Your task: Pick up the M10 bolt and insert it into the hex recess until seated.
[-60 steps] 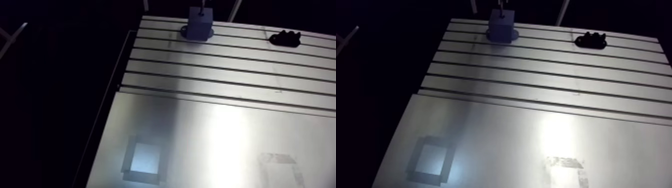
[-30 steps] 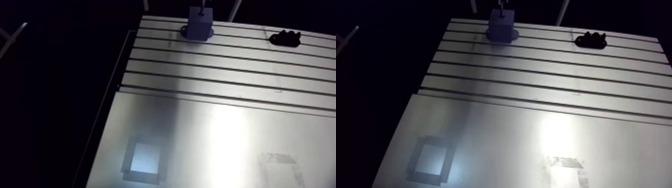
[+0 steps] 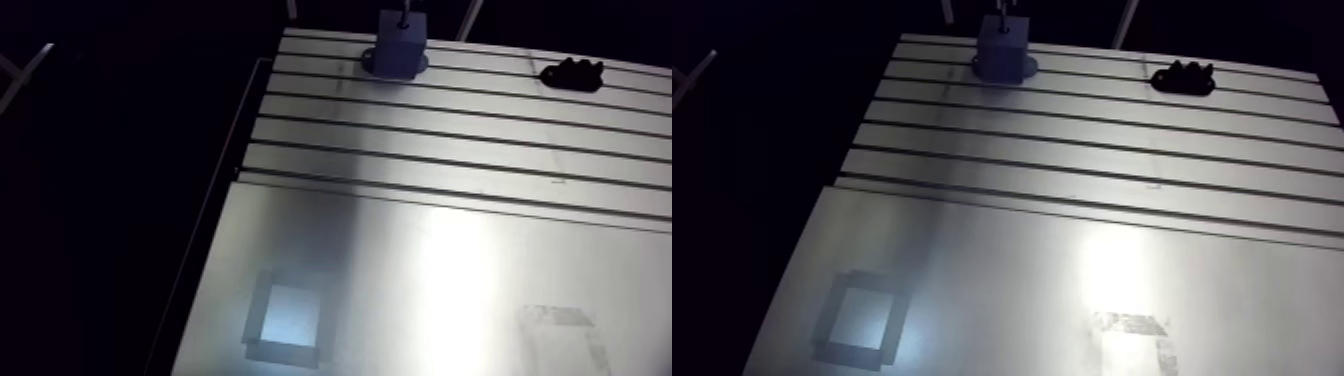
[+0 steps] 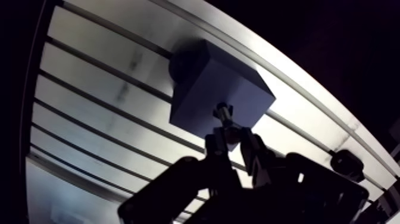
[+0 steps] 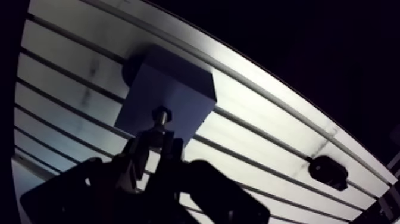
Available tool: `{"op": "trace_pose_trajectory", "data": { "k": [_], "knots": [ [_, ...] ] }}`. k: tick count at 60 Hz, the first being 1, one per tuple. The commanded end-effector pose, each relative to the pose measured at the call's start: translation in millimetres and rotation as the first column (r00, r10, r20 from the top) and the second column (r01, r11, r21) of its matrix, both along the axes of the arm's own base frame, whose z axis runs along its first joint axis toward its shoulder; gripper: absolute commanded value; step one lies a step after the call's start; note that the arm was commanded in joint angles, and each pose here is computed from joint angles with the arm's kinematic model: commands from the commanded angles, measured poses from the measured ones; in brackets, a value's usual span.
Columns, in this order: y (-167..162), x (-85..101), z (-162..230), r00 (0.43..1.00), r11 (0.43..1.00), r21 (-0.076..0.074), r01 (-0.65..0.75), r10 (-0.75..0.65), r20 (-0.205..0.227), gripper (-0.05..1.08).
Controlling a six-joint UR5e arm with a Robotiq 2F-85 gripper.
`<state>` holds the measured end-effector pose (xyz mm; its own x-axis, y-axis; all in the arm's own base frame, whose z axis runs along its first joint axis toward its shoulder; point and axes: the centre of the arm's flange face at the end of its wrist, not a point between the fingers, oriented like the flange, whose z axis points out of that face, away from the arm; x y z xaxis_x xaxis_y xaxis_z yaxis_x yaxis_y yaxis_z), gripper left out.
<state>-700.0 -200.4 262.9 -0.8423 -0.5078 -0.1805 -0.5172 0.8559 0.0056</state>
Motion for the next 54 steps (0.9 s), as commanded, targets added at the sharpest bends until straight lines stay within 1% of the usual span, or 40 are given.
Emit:
{"op": "trace_pose_trajectory", "data": {
  "k": [1, 14, 24, 54],
  "knots": [
    [-1.2, 0.3, -0.5, 1.0, 1.0, -0.002, 0.0, 0.0, 0.0, 1.03],
    [-1.3, -0.8, -1.3, 1.0, 1.0, -0.002, 0.001, -0.001, 0.0, 1.03],
    [-0.9, -1.3, -1.7, 1.0, 1.0, 0.002, -0.002, 0.002, -0.001, 1.03],
    [-0.8, -0.3, -3.6, 1.0, 1.0, 0.002, -0.003, 0.003, 0.004, 1.03]
  ]
}}
